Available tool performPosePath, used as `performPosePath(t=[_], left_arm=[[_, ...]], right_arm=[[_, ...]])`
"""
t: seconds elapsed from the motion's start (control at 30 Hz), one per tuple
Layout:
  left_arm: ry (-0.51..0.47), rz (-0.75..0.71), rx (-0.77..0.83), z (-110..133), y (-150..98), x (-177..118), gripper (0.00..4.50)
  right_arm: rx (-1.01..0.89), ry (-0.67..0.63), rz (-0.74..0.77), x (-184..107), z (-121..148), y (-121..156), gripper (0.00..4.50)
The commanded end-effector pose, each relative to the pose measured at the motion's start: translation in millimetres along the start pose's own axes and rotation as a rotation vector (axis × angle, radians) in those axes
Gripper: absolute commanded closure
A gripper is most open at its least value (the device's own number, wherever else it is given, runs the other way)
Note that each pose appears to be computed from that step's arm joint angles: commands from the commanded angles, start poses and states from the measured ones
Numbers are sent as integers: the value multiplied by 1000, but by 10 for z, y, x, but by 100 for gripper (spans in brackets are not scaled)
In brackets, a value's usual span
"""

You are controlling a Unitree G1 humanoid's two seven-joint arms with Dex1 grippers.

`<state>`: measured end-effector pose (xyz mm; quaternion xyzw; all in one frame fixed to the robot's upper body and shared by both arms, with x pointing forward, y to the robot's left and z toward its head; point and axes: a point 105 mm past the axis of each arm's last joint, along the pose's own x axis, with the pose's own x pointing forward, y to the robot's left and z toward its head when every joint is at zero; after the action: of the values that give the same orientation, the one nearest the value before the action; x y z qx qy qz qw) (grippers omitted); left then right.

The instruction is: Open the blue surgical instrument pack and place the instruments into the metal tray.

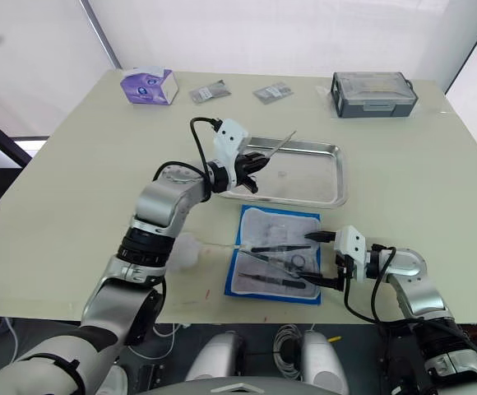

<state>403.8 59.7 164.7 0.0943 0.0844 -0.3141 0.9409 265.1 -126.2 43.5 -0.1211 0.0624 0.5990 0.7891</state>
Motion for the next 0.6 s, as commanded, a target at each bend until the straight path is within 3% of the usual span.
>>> performPosePath(t=[0.03,0.27,0.6], left_arm=[[-18,120,-34,72,90,55,447],[78,278,-90,-146,140,183,447],[150,291,-223,-388,-38,328,447]], right_arm=[[191,195,64,-4,-584,315,0],[192,193,61,-1,-583,320,0],[195,190,61,3,-583,340,0]])
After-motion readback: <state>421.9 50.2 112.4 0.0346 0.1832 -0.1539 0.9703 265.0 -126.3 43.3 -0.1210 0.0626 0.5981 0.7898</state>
